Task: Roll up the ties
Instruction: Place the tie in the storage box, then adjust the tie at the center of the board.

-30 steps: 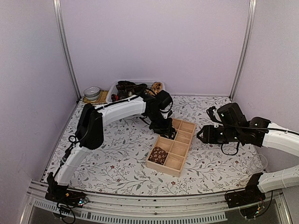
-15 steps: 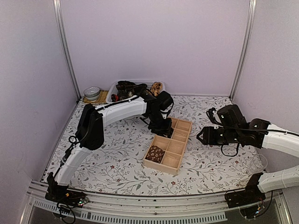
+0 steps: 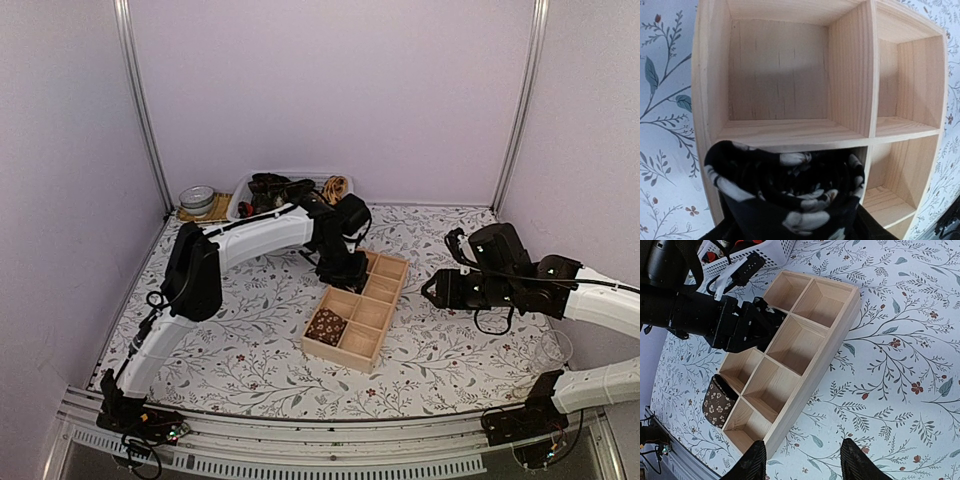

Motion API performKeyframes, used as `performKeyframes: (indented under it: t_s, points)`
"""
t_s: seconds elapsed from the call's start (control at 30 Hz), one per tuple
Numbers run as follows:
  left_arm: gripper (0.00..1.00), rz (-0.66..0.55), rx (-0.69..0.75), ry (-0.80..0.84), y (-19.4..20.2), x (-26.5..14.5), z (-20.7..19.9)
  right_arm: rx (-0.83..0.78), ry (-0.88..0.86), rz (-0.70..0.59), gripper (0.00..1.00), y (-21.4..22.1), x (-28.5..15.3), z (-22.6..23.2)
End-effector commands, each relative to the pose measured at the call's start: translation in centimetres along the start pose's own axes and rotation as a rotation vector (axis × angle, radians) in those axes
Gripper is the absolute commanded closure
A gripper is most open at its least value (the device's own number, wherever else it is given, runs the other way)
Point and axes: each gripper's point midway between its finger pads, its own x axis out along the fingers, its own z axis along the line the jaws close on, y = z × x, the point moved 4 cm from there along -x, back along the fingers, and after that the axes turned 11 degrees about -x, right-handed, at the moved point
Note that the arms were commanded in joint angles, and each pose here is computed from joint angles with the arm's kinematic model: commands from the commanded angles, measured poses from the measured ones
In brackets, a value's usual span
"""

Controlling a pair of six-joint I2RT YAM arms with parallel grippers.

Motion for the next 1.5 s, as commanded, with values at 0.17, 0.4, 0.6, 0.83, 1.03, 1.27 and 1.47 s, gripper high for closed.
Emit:
performKeyframes:
  t_s: [0.17, 0.4, 0.6, 0.83, 1.03, 1.27, 1.47]
  points:
    - [0.34, -0.070, 0.010, 0.040, -1.4, -3.5, -1.0, -0.004, -0.023, -0.031, 0.49, -0.5, -0.3, 0.2]
    - [0.31, -0.120, 0.012, 0.048, -2.1, -5.4, -1.5, -0.001, -0.030, -0.025, 0.50, -0.5, 0.1, 0.4]
    - [0.22, -0.118, 0.015, 0.076, -1.9, -5.8, -2.1, -0.002, -0.037, -0.018, 0.50, -0.7, 0.8, 0.7]
    - [0.00, -0.153, 0.027, 0.098, -2.2, -7.6, -2.7, -0.003, -0.049, -0.030, 0.50, -1.6, 1.7, 1.4]
    - [0.00, -0.211, 0.032, 0.112, -2.8, -9.7, -2.9, -0.006, -0.054, -0.034, 0.50, -3.0, 2.9, 2.2]
    - [0.00, -0.264, 0.082, 0.021, -2.8, -9.8, -1.4, 0.003, -0.072, -0.016, 0.49, -4.2, 4.5, 3.0]
    - [0.00, -0.232, 0.122, -0.035, -2.7, -7.2, -0.5, 0.069, -0.108, 0.002, 0.50, -4.3, 6.0, 2.3]
